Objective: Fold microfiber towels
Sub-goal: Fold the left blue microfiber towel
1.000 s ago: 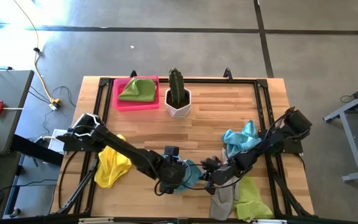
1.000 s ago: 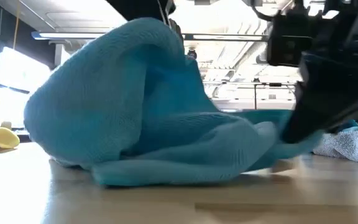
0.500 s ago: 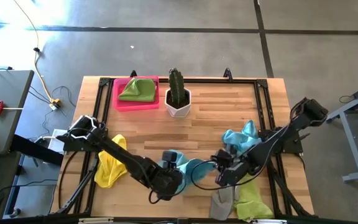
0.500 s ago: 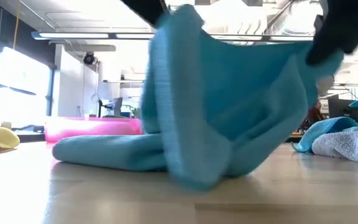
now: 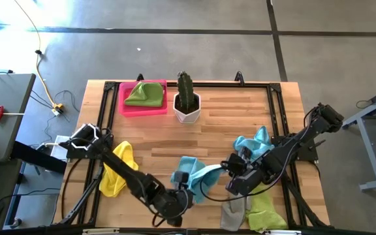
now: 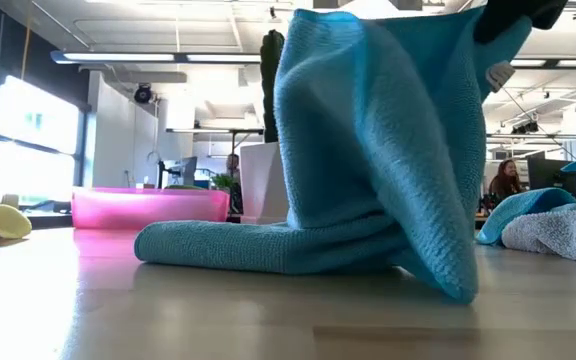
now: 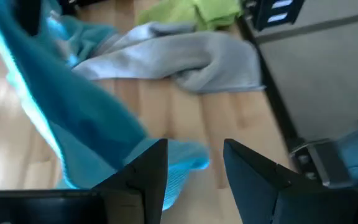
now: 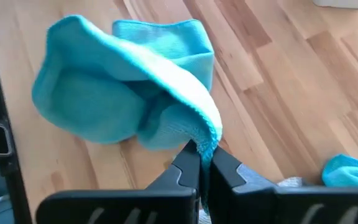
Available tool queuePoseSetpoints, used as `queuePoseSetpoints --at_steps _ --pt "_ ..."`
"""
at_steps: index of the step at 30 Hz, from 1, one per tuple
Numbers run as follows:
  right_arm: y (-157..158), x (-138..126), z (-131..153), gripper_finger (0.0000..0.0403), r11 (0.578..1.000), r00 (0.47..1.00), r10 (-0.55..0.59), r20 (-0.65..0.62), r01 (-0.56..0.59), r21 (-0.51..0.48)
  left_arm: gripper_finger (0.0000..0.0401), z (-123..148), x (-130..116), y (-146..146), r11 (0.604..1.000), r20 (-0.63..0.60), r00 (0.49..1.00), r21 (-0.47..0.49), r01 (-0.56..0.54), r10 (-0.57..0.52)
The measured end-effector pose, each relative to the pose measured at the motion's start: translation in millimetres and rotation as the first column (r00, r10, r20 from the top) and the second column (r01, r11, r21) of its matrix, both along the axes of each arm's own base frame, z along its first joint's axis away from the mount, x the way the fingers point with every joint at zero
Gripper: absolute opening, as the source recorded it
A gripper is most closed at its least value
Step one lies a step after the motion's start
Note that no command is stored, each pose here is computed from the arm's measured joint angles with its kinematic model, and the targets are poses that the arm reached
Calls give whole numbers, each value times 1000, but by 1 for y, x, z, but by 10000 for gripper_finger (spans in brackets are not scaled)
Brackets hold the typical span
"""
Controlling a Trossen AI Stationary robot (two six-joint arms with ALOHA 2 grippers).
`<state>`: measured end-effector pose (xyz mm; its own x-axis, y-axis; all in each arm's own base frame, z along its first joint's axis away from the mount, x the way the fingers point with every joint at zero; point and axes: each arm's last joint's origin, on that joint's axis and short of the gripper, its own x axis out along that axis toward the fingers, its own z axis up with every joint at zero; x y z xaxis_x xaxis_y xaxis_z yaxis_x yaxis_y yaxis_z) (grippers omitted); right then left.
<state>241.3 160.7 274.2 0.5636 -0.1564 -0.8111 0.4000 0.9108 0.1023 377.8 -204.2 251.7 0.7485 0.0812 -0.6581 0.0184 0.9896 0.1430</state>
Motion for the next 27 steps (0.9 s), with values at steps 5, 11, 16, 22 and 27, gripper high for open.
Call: queuePoseSetpoints --at_steps 5,11,16,22,27 --pt "-1 0 0 0 1000 1000 -2 9 2 -19 145 -13 4 -9 998 19 998 -22 -53 54" --pt "-1 -1 -2 0 1000 1000 -2 0 2 -27 145 -48 11 -11 987 -55 987 -51 -151 148" --pt "-3 -3 -9 0 999 999 -19 -27 18 -37 145 -58 6 -10 965 -118 963 -76 -253 243" --pt "-5 -5 -11 0 998 998 -47 -44 45 -38 145 -61 -5 -18 955 -141 950 -60 -289 278" --pt "-5 -6 -11 0 998 998 -54 -44 52 -35 145 -63 -20 -26 936 -132 928 2 -352 349"
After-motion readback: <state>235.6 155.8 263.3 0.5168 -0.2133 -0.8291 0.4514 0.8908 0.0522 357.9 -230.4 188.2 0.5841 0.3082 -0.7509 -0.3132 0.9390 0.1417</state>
